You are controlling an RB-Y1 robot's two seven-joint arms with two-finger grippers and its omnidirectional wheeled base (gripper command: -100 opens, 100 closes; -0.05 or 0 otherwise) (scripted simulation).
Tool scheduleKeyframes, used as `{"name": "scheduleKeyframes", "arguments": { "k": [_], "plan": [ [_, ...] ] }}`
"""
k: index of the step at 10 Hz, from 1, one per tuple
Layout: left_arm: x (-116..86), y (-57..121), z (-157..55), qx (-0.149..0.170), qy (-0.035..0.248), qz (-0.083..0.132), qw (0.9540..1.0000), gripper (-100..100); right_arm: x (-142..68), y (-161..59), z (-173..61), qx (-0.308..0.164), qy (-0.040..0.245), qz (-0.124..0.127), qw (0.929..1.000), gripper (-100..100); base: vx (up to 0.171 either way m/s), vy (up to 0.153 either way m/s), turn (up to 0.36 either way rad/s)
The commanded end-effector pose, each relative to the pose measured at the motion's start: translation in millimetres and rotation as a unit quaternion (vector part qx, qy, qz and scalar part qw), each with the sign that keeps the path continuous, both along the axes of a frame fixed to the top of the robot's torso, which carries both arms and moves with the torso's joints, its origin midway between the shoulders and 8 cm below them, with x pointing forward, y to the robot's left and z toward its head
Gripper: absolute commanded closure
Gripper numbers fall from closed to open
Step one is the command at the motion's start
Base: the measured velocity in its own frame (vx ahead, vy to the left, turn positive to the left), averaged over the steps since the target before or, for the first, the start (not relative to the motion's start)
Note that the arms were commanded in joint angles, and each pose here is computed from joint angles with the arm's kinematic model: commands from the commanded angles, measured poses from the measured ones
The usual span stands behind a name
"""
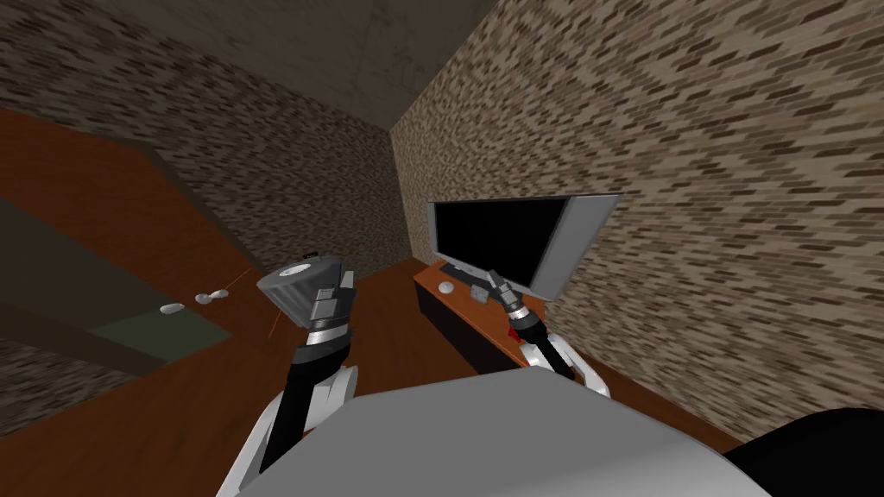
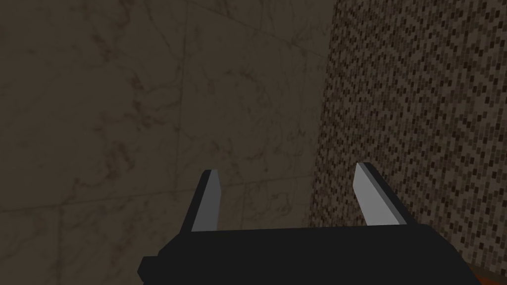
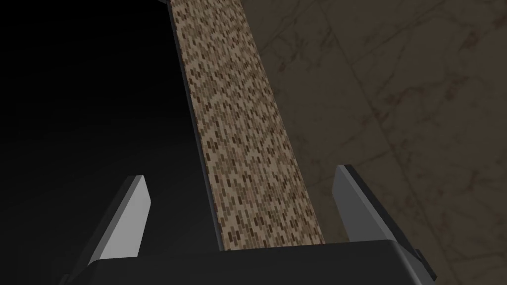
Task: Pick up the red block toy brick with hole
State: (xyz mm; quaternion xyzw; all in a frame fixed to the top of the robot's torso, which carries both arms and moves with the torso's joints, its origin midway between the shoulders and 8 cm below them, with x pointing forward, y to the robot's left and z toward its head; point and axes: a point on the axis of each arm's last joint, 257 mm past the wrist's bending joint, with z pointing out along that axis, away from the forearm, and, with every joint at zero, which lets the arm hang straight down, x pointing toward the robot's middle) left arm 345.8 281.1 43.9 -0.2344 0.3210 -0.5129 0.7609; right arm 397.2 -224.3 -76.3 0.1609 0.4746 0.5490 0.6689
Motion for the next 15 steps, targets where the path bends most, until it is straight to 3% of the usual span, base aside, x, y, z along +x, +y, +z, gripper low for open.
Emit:
{"name": "scheduleKeyframes", "arguments": {
  "k": [1, 3, 5, 8, 9, 10, 11, 12, 13, 14, 15],
  "plan": [
    [0, 0.0, 0, 0.0, 0.0, 0.0, 1.0, 0, 8, 6, -16, -0.039, 0.011, 0.01, 0.9991, -100, 0.013, -0.082, 0.154],
    [0, -0.1, 0, 0.0, 0.0, 0.0, 1.0, 0, 13, 9, -35, -0.071, 0.023, 0.018, 0.9971, -100, -0.018, -0.088, 0.267],
    [0, -0.1, 0, 0.0, 0.0, 0.0, 1.0, 0, 21, 16, -63, -0.133, 0.037, 0.037, 0.9897, -100, -0.041, -0.077, 0.276],
    [0, 0.0, 0, 0.0, 0.0, 0.0, 1.0, 0, 26, 11, -95, -0.169, 0.063, 0.042, 0.9826, -100, -0.034, -0.066, 0.145],
    [0, 0.0, 0, 0.0, 0.0, 0.0, 1.0, 0, 28, 11, -111, -0.202, 0.073, 0.052, 0.9754, -100, -0.037, -0.06, 0.272],
    [0, -0.1, 0, 0.0, 0.0, 0.0, 1.0, 0, 28, 8, -118, -0.202, 0.08, 0.05, 0.9749, -100, -0.032, -0.052, 0.133],
    [0, 0.0, 0, 0.0, 0.0, 0.0, 1.0, 0, 29, 9, -131, -0.233, 0.086, 0.06, 0.9668, -100, -0.037, -0.045, 0.242],
    [0, -0.1, 0, 0.0, 0.0, 0.0, 1.0, 0, 30, 4, -141, -0.234, 0.098, 0.056, 0.9657, -100, -0.036, -0.038, 0.119],
    [0, 0.0, 0, 0.0, 0.0, 0.0, 1.0, 0, 30, 3, -156, -0.264, 0.106, 0.066, 0.9564, -100, -0.048, -0.029, 0.202],
    [0, 0.0, 0, 0.0, 0.0, 0.0, 1.0, 0, 30, -3, -166, -0.265, 0.118, 0.063, 0.955, -100, -0.045, -0.035, 0.14],
    [0, 0.0, 0, 0.0, 0.0, 0.0, 1.0, 0, 29, -5, -182, -0.294, 0.129, 0.072, 0.9444, -100, -0.054, -0.035, 0.235]
  ]
}}
